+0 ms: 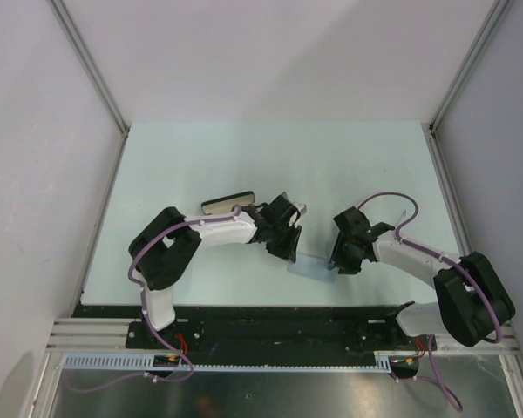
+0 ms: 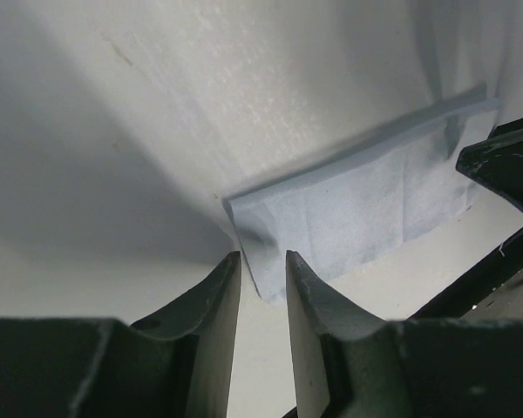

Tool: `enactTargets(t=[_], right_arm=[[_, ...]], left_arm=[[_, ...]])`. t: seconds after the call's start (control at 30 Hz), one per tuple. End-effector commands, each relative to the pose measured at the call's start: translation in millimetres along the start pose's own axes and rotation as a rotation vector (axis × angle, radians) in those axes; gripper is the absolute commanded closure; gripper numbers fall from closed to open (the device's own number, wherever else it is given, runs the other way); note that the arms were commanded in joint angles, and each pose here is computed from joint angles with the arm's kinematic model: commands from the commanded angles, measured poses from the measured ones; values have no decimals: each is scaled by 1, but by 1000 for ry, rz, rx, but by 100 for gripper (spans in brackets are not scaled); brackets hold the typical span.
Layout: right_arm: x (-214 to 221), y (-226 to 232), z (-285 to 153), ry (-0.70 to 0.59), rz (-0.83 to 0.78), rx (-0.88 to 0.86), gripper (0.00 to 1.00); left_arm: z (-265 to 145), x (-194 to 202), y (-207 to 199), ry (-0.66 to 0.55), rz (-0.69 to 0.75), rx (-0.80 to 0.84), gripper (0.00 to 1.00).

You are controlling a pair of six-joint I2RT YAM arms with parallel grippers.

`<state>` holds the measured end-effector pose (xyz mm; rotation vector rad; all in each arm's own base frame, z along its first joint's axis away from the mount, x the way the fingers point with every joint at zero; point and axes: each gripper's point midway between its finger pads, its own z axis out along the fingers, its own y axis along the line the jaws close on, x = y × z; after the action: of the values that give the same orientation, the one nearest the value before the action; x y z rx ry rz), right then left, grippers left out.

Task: Organize the sunglasses
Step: Pick up the glasses cleaning cloth from the center of the board.

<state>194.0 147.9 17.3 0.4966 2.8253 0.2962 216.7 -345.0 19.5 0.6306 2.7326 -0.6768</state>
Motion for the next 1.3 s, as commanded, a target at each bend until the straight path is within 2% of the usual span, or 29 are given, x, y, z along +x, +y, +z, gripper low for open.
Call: enactTargets(t=[0.0, 0.7, 0.87, 1.1, 1.27], right_arm=[[5, -6, 9, 9, 7, 39, 61], [7, -7, 13, 14, -2, 53, 63], [9, -9, 14, 20, -6, 62, 66], [10, -8, 17, 28, -12, 65, 70], [11, -8, 18, 29, -12, 66, 73]], left_arm=[[9, 8, 4, 43, -29, -11, 66], [19, 17, 11, 94, -50, -47, 65], [20, 16, 15, 92, -53, -67, 71], [21, 18, 18, 99, -56, -89, 72], [22, 20, 21, 109, -59, -100, 79]])
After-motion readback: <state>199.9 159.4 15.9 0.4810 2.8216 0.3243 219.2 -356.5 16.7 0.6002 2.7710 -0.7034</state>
